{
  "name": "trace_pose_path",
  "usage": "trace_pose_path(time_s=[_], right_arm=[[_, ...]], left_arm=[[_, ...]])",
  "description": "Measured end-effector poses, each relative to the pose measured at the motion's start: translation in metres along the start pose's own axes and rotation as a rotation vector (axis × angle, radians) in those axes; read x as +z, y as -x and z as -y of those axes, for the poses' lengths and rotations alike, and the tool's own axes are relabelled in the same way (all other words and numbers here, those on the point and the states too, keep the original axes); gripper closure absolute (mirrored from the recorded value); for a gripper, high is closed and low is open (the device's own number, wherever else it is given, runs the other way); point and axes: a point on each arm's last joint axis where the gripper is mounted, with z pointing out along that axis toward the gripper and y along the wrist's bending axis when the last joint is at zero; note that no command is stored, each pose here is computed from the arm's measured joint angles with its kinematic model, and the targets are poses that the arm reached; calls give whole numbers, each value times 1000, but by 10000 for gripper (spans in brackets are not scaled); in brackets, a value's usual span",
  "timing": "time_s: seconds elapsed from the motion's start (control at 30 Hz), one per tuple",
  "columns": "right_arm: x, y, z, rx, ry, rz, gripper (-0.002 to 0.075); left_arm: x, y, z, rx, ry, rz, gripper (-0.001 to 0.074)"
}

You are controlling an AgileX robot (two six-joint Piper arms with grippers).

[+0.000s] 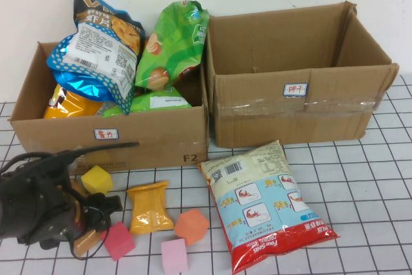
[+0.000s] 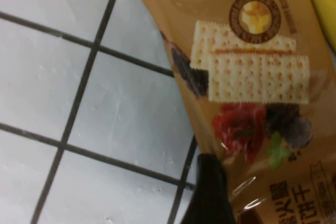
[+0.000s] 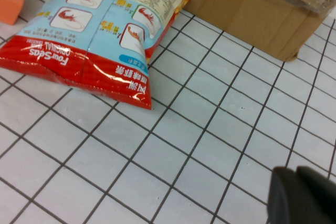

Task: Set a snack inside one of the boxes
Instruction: Pick up the biscuit, then place the biscuit in the biscuit box

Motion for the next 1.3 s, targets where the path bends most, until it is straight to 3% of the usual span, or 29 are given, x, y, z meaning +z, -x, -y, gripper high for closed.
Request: trace_pose_path(time_s=[0.43,0.6,0.77,1.07,1.3], right_arm=[[0,0,0,0,0,0,727],[0,0,0,0,0,0,727],[0,0,0,0,0,0,727],[0,0,0,0,0,0,727],[0,0,0,0,0,0,727]], left_arm=[[-30,-3,-9,-7,36,-44,267],[-73,1,-10,22,-58,2,267],[-109,-4,-5,125,-220,16,267],[-163,-13,44,416,-554,64,267],[-201,17,100,575,-686,169,267]])
